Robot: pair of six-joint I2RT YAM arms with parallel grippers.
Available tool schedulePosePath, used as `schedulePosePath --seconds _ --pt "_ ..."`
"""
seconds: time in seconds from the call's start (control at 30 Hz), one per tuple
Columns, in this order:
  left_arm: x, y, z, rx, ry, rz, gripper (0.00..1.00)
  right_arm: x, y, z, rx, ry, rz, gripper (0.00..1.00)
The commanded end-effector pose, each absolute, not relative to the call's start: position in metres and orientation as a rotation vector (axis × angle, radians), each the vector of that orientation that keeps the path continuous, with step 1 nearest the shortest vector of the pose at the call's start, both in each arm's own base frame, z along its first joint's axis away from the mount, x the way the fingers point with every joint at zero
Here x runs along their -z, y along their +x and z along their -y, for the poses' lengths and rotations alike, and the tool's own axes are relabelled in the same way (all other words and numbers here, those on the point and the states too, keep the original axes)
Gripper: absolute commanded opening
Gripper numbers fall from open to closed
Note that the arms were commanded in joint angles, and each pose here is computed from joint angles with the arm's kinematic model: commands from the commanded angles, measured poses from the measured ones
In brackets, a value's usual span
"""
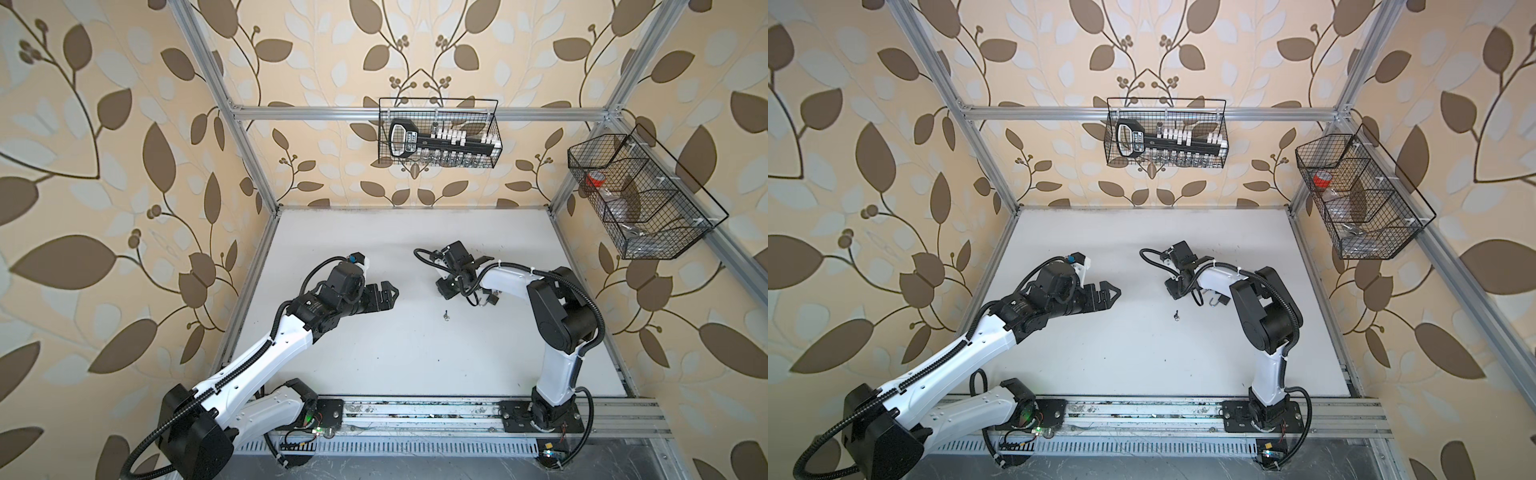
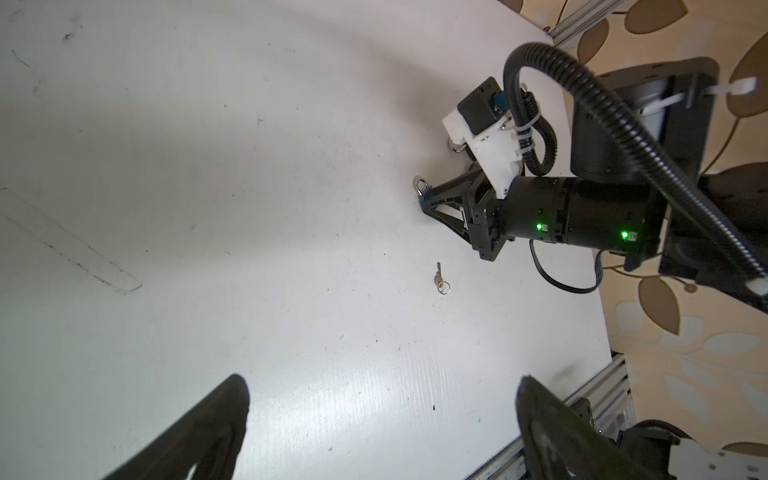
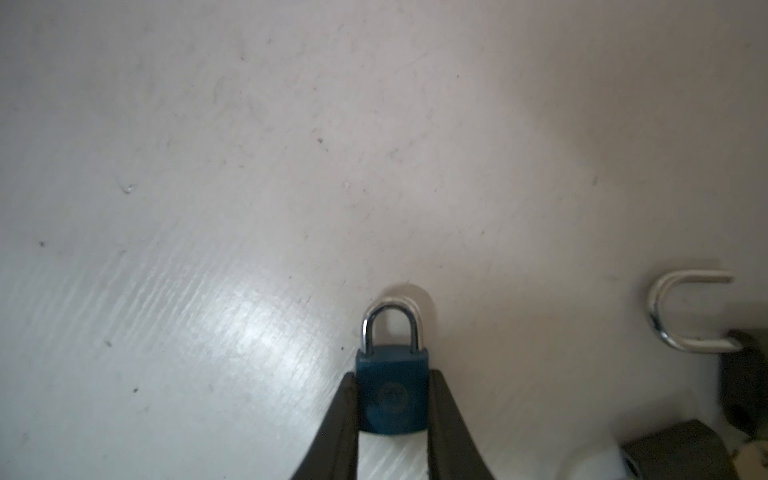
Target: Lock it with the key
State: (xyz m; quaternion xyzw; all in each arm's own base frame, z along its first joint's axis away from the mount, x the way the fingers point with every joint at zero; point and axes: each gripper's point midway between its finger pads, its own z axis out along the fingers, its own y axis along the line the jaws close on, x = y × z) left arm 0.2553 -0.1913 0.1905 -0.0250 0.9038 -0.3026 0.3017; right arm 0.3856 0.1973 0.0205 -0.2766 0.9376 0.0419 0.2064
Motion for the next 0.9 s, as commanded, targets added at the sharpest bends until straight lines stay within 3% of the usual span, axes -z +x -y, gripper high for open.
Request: schedulePosePath --seconds 0.0,0.17,0.53,0.67,0.87 --pt "-0.204 0.256 0.185 0.800 -0.060 -2.320 0.99 -0.013 0.387 -0.199 -0.098 -0.805 -2.628 0.18" --pt "-0.215 0.255 0.162 0.691 -0.123 -2.288 0.99 -0.013 0.387 -0.201 -0.119 -0.802 -2.630 0.34" --pt "-0.220 0.247 0.176 0.759 0.009 -2.287 0.99 -0.059 0.384 -0.198 -0.198 -0.622 -2.545 0.45" --pt "-0.225 0.245 0.199 0.896 0.087 -2.230 0.99 -0.072 0.370 -0.166 -0.186 -0.391 -2.553 0.45" --pt "-0.222 0.234 0.247 0.887 0.299 -2.229 0.99 -0.081 0.353 -0.087 -0.102 0.034 -2.555 0.44"
